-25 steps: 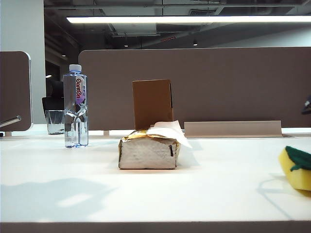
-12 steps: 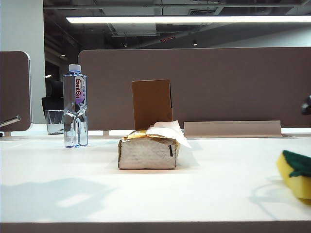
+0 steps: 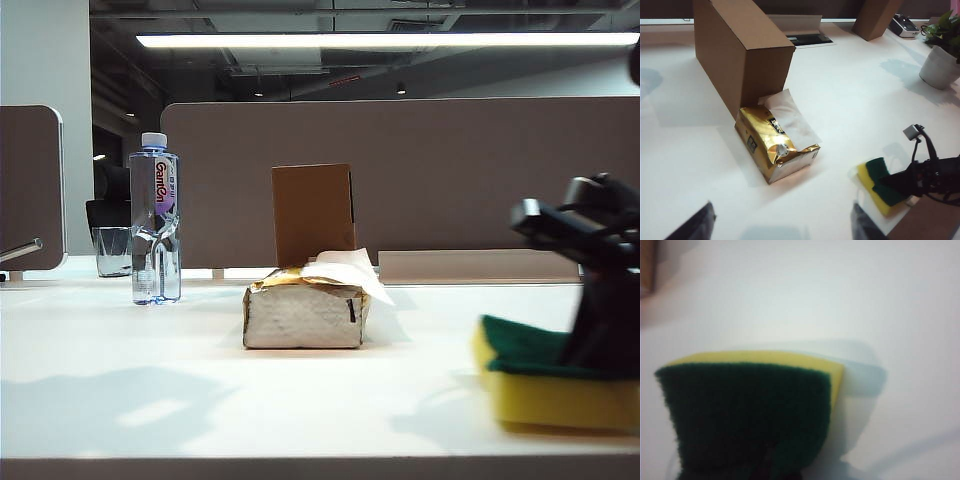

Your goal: Move the sponge from right to left to wipe the table, avoiding obstacles on the table, and finally reaching the bottle of mineral water.

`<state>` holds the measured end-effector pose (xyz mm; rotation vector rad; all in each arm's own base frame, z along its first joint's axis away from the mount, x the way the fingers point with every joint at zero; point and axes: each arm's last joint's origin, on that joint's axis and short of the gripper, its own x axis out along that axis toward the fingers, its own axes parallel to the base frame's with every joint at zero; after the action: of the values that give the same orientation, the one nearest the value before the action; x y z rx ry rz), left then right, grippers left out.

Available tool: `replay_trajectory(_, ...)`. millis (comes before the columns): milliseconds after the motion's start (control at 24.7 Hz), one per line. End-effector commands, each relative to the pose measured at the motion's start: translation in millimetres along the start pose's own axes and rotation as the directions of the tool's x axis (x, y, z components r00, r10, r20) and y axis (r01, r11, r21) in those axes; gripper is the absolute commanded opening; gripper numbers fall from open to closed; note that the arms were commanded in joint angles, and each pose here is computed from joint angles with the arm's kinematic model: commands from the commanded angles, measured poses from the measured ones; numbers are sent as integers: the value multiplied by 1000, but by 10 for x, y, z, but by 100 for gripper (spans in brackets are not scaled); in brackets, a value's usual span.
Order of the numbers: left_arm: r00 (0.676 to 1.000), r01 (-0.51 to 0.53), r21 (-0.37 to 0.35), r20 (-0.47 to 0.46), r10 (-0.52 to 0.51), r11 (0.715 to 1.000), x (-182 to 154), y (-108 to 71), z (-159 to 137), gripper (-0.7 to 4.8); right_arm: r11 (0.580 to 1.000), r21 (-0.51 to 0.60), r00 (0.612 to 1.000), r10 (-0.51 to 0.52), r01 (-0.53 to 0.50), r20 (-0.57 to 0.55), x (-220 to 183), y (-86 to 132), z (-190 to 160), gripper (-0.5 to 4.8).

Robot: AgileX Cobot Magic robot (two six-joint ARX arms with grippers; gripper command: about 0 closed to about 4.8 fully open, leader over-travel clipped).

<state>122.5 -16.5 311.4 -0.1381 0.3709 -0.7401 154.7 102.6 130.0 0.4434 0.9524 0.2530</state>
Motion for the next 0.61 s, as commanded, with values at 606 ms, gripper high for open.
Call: replay_trajectory(606, 1000, 6, 6, 6, -6, 1000, -8, -9, 18, 350, 989, -82, 971, 101, -121, -215, 799, 898, -169, -6)
